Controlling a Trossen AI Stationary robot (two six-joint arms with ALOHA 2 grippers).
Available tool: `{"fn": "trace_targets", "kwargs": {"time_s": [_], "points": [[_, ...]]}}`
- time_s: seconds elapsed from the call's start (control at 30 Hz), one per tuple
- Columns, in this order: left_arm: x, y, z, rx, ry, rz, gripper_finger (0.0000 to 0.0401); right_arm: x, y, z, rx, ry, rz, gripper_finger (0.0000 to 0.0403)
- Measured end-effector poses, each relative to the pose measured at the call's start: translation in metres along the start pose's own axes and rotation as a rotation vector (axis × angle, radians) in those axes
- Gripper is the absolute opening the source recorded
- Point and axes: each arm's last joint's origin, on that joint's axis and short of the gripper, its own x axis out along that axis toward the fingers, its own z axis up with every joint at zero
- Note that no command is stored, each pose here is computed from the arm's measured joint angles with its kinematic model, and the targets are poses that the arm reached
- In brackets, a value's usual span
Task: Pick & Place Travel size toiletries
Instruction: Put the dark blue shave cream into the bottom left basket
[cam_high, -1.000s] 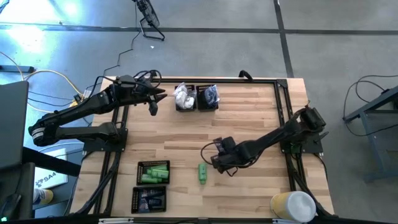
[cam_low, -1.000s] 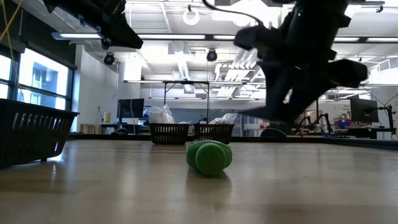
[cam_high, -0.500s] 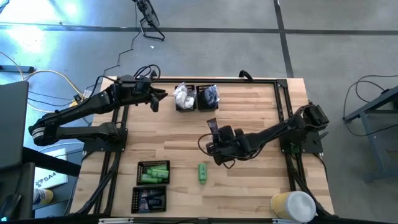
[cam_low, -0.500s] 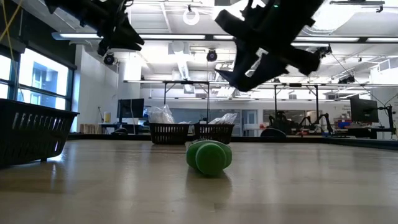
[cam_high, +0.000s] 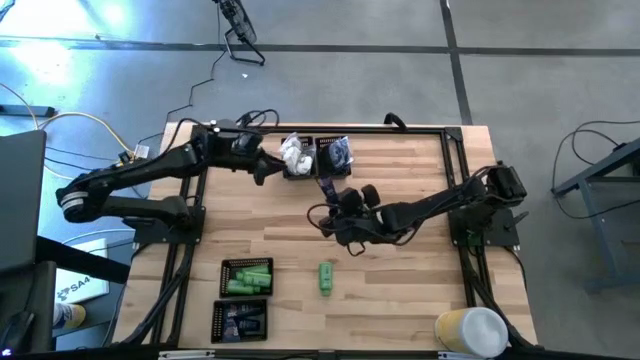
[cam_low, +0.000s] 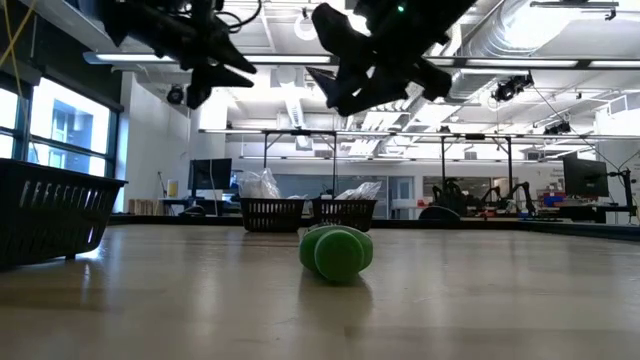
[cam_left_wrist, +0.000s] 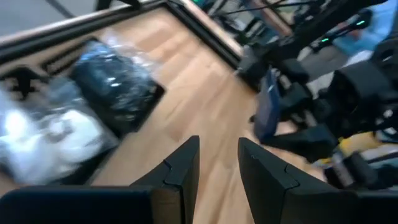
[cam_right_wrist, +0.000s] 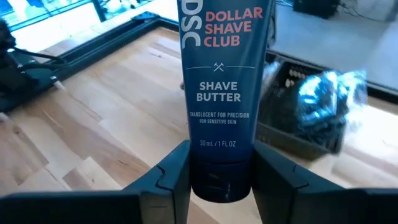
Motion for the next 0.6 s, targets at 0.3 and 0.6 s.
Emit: {"fn": "trace_targets", "kwargs": {"time_s": [0.3, 0.6], "points": [[0.034, 0.008, 0.007, -0.165, -0.029, -0.087, 0.0108, 0.008, 0.002, 0.01, -0.04, -0.005, 0.061, 0.0126], [0.061, -0.003, 0.005, -0.149, -0.053, -0.228, 0.0108, 0.011, 0.0, 0.012, -0.063, -0.002, 0.056, 0.0127]]}}
